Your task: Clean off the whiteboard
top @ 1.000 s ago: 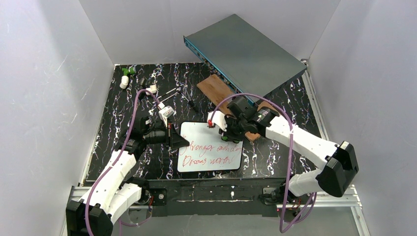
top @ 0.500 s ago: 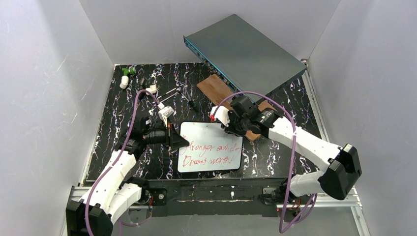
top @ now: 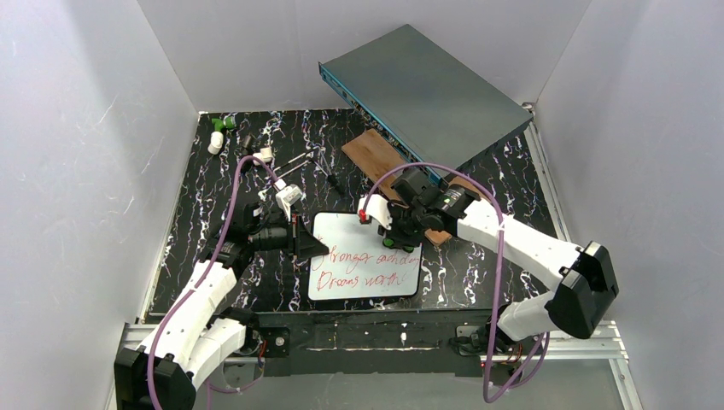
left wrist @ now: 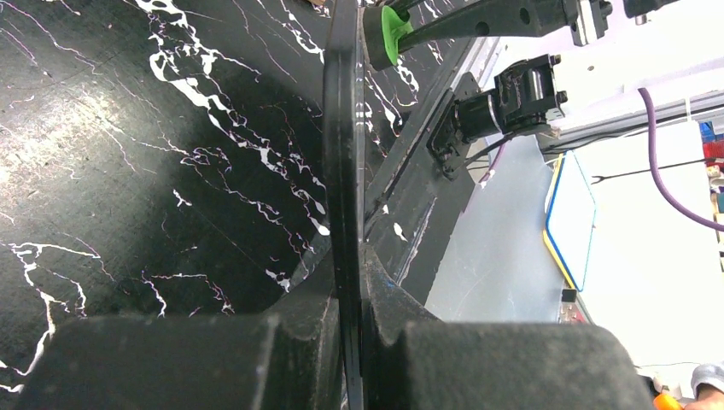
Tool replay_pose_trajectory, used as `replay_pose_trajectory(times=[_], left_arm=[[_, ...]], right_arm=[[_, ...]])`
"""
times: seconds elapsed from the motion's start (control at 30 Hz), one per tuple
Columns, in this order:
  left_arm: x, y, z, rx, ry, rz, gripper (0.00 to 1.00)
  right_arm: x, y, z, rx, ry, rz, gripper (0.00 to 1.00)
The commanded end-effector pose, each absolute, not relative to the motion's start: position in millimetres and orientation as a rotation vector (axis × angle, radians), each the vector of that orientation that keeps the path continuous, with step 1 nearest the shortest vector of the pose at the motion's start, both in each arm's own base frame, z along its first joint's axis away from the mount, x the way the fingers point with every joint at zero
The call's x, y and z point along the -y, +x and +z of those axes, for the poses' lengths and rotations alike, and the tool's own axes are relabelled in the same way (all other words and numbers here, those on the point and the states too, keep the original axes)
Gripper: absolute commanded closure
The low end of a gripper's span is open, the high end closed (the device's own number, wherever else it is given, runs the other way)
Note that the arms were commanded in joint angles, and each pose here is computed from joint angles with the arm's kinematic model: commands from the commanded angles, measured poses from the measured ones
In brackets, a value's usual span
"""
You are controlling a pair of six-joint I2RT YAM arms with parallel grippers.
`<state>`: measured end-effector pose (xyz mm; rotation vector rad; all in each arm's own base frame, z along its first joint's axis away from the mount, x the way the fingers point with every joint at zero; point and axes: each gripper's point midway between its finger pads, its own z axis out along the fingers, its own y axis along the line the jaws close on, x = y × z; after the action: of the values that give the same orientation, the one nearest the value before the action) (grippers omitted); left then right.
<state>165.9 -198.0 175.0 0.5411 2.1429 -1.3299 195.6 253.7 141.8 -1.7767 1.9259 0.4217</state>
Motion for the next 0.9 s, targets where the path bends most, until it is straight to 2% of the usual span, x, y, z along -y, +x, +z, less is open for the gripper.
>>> replay_pose_trajectory(times=[0.0, 0.23, 0.43, 0.67, 0.87], left_arm=[[197.7, 166.4, 178.7, -2.084, 0.649, -1.265, 1.00], [197.6, 166.0, 178.7, -2.084, 0.651, -1.264, 1.00], [197.4, 165.9, 178.7, -2.084, 0.652, -1.260, 1.00], [197.9, 165.8, 178.6, -2.086, 0.655, -1.263, 1.00], [198.2, 165.4, 178.1, -2.087, 0.657, -1.264, 1.00]], right_arm=[[-275.3, 217.7, 171.9, -1.865, -1.680, 0.396, 0.99], [-258.2, 249.1, 178.4, -1.892, -1.548, 0.230, 0.99], [-222.5, 260.4, 161.5, -1.922, -1.514, 0.079, 0.99], [-225.0, 216.7, 143.1, -1.907, -1.654, 0.302, 0.99], [-251.8, 206.8, 152.9, -1.891, -1.692, 0.400, 0.99]])
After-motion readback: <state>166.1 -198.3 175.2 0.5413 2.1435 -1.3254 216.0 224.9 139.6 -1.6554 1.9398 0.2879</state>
